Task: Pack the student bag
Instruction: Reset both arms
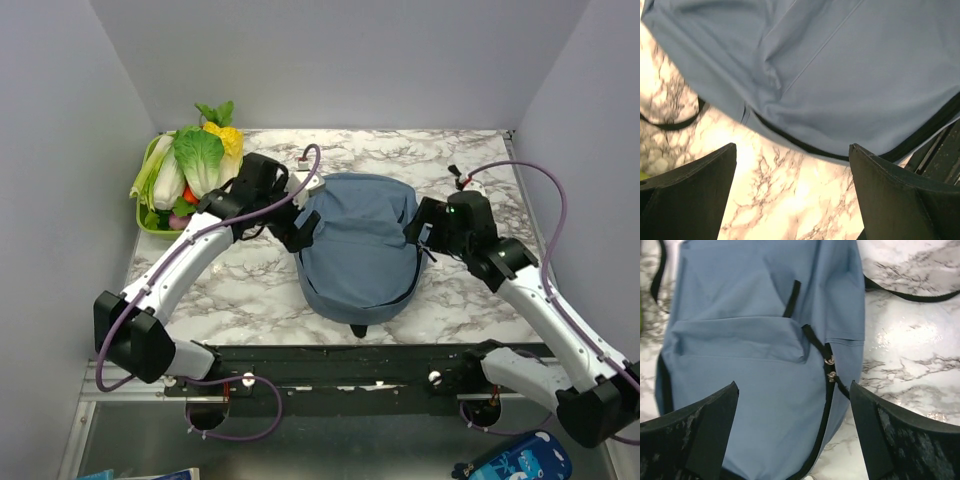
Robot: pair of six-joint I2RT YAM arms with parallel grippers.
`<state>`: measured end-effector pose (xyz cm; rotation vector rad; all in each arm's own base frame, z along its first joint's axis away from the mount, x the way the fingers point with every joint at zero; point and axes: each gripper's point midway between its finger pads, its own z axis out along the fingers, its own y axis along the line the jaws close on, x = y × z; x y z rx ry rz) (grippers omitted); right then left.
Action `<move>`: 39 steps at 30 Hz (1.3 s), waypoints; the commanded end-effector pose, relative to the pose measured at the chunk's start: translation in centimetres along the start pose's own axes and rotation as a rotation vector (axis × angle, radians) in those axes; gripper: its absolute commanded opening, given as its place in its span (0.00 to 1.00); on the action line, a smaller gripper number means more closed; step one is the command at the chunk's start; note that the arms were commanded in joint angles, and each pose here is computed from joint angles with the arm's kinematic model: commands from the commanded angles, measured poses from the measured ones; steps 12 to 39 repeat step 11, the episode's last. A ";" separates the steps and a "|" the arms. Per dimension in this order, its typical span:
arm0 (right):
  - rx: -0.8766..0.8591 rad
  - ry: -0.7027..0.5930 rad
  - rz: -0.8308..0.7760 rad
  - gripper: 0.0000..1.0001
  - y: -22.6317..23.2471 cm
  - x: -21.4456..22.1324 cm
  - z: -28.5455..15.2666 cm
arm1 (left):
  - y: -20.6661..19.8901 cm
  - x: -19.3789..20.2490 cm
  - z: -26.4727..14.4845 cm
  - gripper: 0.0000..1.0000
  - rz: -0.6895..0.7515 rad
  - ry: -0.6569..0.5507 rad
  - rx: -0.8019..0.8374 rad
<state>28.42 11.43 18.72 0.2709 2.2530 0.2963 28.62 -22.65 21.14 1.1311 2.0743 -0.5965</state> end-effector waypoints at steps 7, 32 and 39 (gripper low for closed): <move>-0.173 -0.041 -0.031 1.00 0.5 1.8 -3.2 | 3.2 3.1 -2.8 0.99 -0.151 -0.072 -0.157; -0.156 -0.027 -0.037 1.00 -0.2 2.7 -3.4 | 4.5 4.8 -3.0 0.99 -0.174 -0.077 -0.259; -0.156 -0.027 -0.037 1.00 -0.2 2.7 -3.4 | 4.5 4.8 -3.0 0.99 -0.174 -0.077 -0.259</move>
